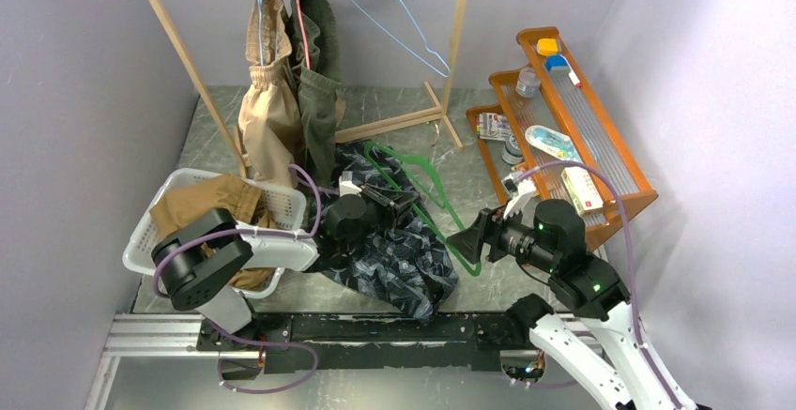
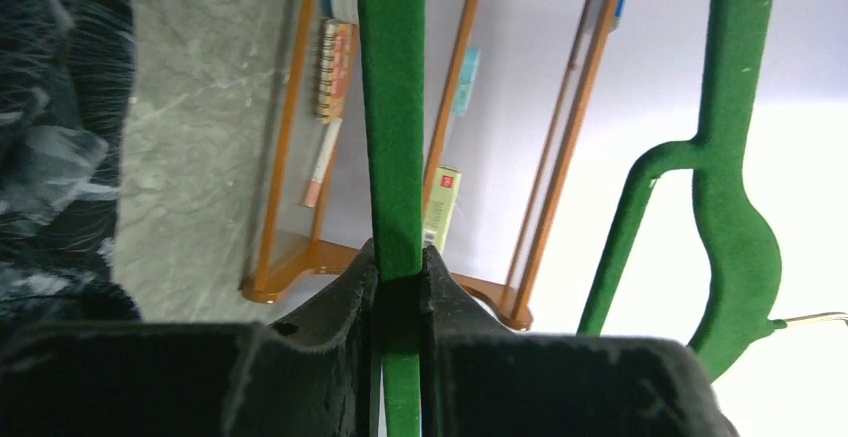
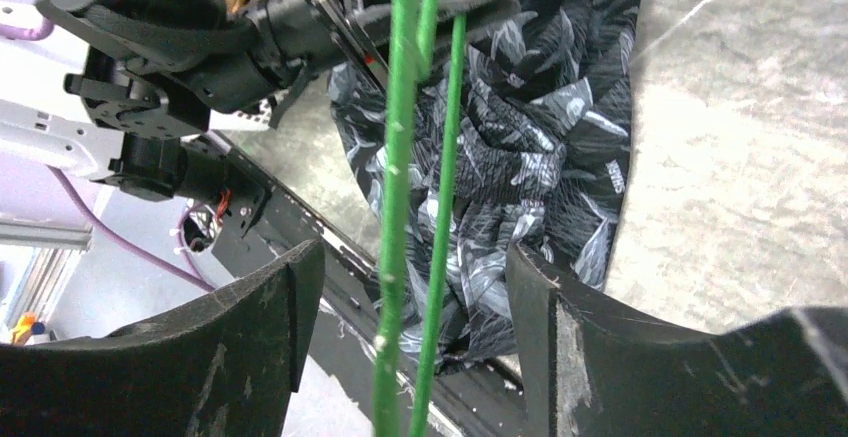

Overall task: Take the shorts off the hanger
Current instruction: Adjust the hanger.

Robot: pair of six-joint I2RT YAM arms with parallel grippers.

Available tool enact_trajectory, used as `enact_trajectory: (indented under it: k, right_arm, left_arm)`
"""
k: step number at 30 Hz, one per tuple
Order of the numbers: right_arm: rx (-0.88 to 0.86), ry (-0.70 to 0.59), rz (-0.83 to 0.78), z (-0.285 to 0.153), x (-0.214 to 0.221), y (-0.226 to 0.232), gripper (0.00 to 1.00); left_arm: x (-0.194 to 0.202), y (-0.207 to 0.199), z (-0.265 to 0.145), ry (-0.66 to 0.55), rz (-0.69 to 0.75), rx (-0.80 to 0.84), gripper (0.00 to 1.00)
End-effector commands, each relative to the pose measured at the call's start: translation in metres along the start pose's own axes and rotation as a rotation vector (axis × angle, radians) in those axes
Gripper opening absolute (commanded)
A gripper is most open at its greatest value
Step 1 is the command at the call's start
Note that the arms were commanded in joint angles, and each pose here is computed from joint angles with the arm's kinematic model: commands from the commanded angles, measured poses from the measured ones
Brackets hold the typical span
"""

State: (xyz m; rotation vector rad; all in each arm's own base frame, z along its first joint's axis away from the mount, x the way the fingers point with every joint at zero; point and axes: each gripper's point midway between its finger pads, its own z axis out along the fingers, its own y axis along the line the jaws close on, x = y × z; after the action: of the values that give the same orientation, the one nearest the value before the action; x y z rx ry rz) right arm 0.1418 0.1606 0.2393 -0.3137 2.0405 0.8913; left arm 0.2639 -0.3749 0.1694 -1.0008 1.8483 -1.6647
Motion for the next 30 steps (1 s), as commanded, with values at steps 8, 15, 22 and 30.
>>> enact_trajectory:
  k: [8,15,22,30]
  right_arm:
    - [0.020,0.028,-0.056,-0.014,-0.002,0.001,0.46]
    - [0.041,-0.064,-0.096,-0.017,-0.023,0.000,0.01]
    - [0.117,-0.089,-0.094,-0.014,-0.042,-0.008,0.00]
    - [0.159,-0.142,-0.125,-0.012,-0.062,-0.012,0.00]
  left_arm:
    - [-0.001,-0.053,0.007,0.007,-0.190,0.169,0.07]
    - [0.004,-0.056,0.009,0.035,-0.165,0.214,0.07]
    - [0.012,-0.053,-0.002,0.109,-0.117,0.304,0.37]
    - [0.020,-0.041,-0.016,0.125,0.040,0.258,0.75]
